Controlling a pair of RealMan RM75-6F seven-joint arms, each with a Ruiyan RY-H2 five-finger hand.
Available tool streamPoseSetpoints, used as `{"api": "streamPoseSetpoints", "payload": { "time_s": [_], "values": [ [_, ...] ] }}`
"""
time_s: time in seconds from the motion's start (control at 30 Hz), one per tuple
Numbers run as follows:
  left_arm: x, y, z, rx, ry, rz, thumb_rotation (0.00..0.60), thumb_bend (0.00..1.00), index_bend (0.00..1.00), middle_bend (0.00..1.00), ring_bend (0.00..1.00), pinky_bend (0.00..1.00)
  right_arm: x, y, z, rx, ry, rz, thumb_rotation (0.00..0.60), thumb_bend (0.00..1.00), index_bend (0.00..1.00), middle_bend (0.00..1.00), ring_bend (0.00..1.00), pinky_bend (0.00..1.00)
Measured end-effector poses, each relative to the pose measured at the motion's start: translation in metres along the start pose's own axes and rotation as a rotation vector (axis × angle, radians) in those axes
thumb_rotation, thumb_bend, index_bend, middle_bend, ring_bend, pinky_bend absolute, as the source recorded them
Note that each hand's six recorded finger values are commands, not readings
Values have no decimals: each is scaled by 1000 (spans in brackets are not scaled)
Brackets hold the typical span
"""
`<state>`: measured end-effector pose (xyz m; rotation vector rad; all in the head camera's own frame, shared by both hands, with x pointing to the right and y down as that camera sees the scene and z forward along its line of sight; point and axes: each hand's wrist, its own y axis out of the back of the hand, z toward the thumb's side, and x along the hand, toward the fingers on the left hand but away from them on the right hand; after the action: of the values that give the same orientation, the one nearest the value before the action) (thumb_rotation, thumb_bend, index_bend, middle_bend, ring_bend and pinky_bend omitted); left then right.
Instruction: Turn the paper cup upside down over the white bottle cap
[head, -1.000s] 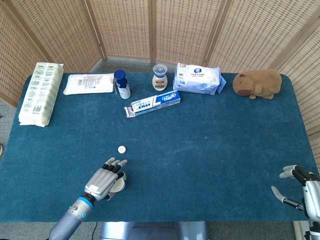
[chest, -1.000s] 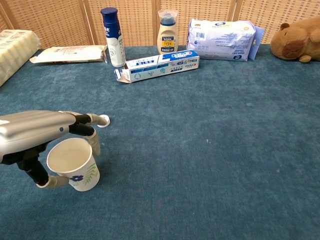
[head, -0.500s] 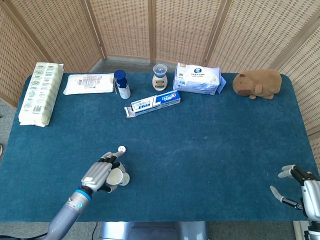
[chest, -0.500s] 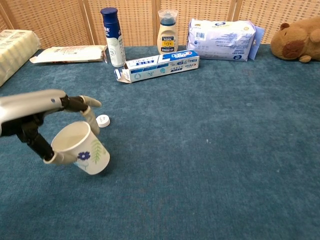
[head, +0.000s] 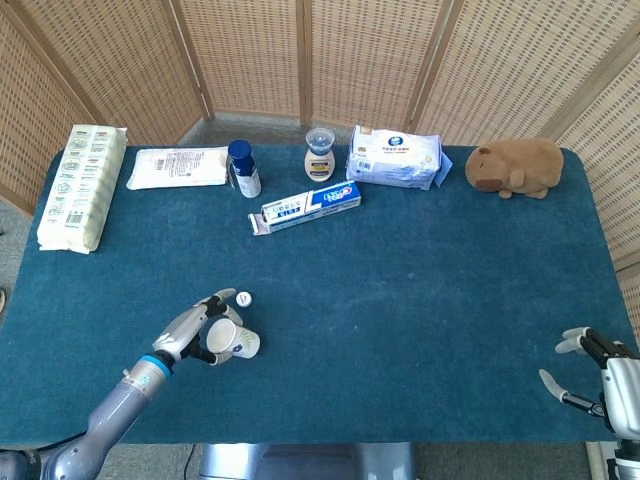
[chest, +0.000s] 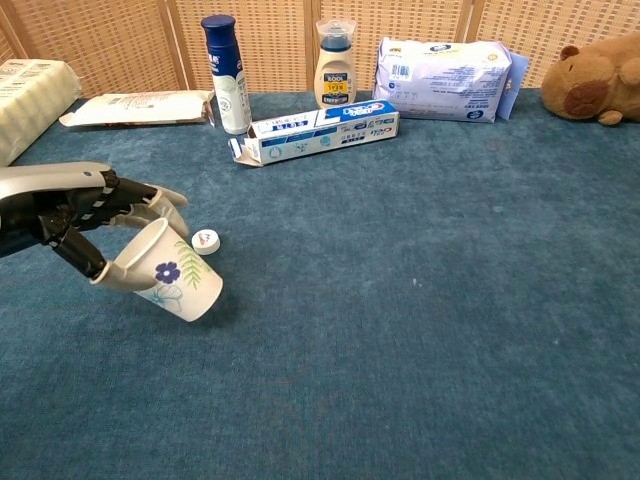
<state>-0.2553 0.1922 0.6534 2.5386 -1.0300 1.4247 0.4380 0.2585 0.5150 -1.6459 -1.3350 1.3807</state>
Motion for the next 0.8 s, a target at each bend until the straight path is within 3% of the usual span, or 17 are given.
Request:
{"api": "streamPoseSetpoints", "payload": {
  "time_s": [0.17, 0.37, 0.5, 0.57, 0.63, 0.8],
  "values": [
    [4, 5, 1, -106, 1, -12, 570, 246, 398, 45, 0, 27, -1, -1, 0, 1, -3, 2, 425, 296, 473, 376, 444, 369],
    [5, 9, -1, -124, -6, -20, 543, 246, 399, 44, 0, 28, -2, -3, 2, 1, 2, 7, 425, 296, 474, 376, 444, 369],
    [6, 9, -4, -121, -9, -28, 416, 247, 358, 45, 0, 27, -2, -3, 2, 3, 3, 9, 423, 296, 477, 376, 444, 369],
    [6, 9, -6, -110, -11, -29, 308, 240, 254, 44, 0, 27, -1, -2, 2, 2, 1, 8, 426, 296, 481, 376, 444, 368],
    [7, 10, -7, -96, -11, -28, 253, 223, 163, 43, 0, 27, -1, -1, 1, 1, -1, 6, 427, 296, 481, 376, 444, 369],
    [5, 18, -9, 3, -11, -14, 252, 206, 82, 17, 0, 27, -1, 0, 2, -9, 0, -2, 428, 296, 482, 376, 444, 369]
  ]
}}
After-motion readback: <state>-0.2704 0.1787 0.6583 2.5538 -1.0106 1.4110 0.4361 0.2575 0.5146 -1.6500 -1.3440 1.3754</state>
